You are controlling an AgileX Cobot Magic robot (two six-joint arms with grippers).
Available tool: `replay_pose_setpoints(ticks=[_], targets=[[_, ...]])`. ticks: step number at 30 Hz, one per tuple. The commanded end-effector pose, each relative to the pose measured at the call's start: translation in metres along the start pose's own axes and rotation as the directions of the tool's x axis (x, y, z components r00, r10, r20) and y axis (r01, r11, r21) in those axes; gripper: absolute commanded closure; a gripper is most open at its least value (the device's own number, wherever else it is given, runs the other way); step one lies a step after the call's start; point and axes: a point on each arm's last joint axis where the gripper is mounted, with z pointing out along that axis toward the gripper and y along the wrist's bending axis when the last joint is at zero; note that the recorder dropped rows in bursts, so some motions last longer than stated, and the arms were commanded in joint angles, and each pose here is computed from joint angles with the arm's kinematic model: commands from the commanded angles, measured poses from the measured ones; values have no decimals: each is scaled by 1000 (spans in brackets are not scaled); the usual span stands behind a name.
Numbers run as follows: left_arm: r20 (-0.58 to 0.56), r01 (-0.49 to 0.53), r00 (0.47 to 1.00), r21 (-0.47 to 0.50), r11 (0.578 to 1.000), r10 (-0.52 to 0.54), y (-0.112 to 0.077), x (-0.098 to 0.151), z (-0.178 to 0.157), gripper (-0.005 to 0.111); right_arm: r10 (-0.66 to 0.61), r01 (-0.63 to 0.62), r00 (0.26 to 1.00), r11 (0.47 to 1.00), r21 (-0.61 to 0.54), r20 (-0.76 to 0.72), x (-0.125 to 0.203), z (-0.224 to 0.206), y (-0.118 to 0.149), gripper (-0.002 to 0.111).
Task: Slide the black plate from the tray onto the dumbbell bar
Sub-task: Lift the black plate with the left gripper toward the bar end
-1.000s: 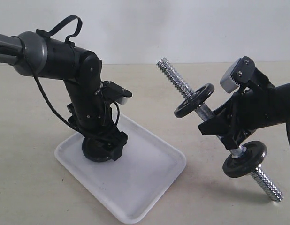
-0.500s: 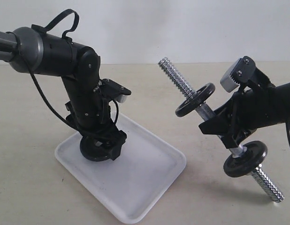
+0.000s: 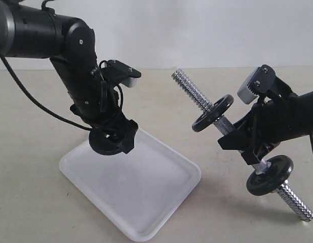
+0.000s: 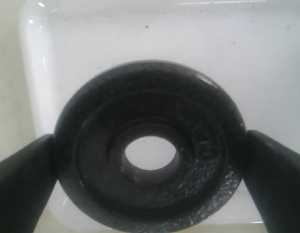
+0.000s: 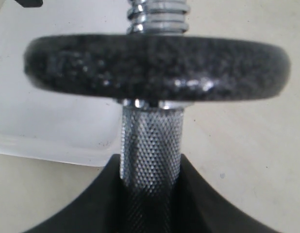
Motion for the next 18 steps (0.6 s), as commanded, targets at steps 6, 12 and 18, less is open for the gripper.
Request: replay_pose_setpoints(ticks=[6,12,18], targets=[[79,-56,995,22,998,54,-6,-4,-25,102,-20,23,994,999,-31,110,-24,-15,5,108],[121,-70,991,56,996,63,-9,-11,-33,102,-40,41,996,999,-19,79,-21,-14,4,108],[169,-67,984,110,992,48,-5,-18,-46,102,-74,74,997,997,6,38,-17,-14,2,108]])
